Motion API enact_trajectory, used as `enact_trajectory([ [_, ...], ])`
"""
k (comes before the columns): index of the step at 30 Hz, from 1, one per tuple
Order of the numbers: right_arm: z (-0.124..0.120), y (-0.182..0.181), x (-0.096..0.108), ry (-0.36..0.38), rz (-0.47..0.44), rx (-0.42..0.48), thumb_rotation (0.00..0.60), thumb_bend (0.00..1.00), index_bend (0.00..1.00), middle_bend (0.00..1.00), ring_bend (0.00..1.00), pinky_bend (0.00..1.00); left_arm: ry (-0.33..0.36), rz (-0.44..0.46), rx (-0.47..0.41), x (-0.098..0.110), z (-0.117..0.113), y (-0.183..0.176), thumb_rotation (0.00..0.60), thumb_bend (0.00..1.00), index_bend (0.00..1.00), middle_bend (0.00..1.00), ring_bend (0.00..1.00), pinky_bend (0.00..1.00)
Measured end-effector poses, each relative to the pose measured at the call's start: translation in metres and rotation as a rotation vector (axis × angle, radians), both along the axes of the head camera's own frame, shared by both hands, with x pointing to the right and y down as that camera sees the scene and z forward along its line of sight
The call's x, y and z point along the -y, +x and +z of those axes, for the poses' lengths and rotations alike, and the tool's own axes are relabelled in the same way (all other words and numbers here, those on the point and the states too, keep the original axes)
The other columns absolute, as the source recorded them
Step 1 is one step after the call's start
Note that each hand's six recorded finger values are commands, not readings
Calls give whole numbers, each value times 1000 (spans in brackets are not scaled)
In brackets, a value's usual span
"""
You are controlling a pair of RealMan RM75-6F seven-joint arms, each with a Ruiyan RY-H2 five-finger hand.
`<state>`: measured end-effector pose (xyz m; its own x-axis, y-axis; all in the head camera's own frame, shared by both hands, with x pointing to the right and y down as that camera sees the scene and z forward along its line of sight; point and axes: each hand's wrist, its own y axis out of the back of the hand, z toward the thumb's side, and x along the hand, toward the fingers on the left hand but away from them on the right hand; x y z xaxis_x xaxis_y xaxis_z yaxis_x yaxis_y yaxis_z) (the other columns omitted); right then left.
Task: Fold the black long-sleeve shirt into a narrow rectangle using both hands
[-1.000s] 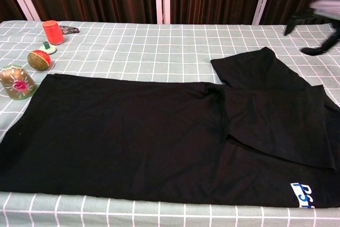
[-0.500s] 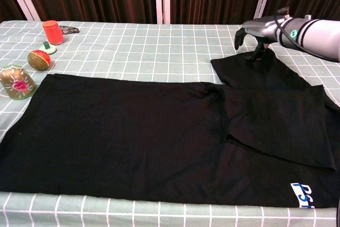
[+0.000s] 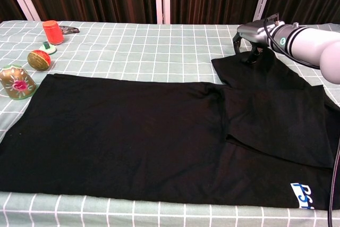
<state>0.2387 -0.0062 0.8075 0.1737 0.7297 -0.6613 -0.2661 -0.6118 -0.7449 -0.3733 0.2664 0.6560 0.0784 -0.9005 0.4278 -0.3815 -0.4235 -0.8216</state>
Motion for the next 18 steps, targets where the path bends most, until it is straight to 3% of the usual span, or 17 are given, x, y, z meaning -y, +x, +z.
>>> enact_trajectory([
  [6,0,4,-1,13,9,0,600,369,538,287,52,150,-2,2,-6,0,1,0,600,246,145,137,74,190],
  [12,-4,6,-1,38,5,4,600,368,646,322,89,167,5,-2,-8,-1,1,-1,600,246,145,136,74,190],
  [18,-14,7,-1,67,-15,31,600,388,652,322,89,167,6,-5,-8,-2,1,-3,600,246,145,136,74,190],
])
